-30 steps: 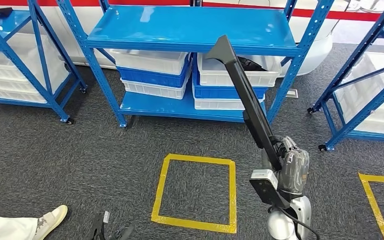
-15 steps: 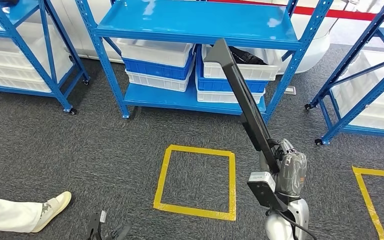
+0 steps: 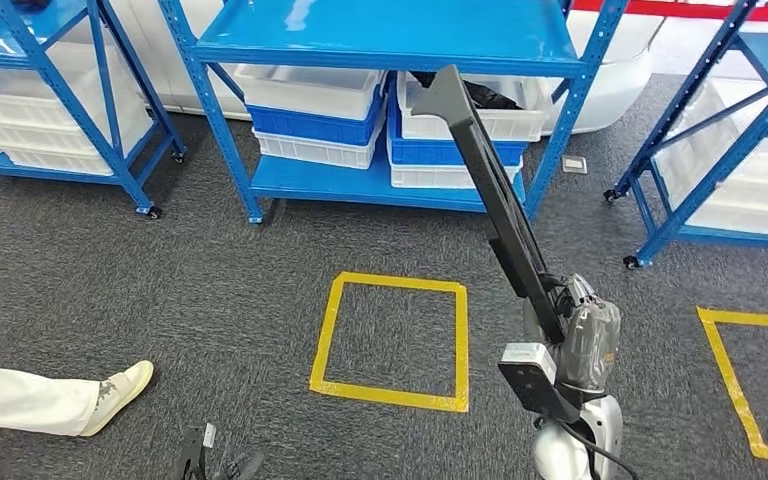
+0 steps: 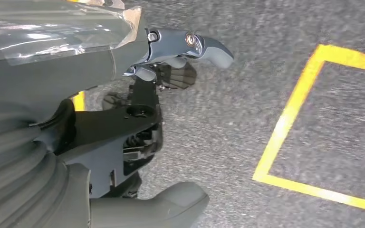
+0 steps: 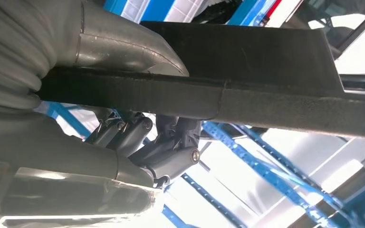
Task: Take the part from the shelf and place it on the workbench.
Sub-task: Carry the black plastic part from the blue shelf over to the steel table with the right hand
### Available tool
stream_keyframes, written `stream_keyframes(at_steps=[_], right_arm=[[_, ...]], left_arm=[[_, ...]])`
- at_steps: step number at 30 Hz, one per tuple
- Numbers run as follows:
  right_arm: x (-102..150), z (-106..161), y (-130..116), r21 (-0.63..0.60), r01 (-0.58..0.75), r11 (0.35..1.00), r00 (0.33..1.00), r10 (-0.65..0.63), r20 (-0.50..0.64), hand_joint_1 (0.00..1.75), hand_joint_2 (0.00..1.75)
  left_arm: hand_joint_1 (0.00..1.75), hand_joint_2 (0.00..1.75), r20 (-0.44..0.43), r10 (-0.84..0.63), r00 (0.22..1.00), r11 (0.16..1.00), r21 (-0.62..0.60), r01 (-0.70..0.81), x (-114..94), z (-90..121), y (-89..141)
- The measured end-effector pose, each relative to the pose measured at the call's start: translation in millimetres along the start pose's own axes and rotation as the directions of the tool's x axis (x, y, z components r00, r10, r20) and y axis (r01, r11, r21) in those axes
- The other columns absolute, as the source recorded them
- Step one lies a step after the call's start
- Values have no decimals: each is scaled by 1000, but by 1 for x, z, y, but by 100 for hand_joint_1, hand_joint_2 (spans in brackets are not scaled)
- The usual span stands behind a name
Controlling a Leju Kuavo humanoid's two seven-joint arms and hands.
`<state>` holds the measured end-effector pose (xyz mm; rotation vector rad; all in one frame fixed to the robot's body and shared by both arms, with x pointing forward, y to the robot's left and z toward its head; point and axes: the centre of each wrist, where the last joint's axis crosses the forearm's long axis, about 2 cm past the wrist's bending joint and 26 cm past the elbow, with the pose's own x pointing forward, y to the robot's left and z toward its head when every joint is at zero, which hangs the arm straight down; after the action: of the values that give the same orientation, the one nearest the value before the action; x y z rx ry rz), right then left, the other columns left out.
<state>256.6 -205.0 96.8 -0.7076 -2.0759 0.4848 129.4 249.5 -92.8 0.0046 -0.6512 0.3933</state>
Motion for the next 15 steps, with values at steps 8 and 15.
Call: stream_keyframes(at_steps=[8, 15], right_arm=[[0, 2, 0, -1, 1, 1000, 1000, -1, -7, 175, 175], [1, 1, 0, -6, 2, 1000, 1000, -2, -4, 175, 175]], left_arm=[[0, 175, 1, 3, 1000, 1000, 2, -3, 1, 0, 0], [0, 175, 3, 5, 1000, 1000, 0, -5, 1, 0, -1]])
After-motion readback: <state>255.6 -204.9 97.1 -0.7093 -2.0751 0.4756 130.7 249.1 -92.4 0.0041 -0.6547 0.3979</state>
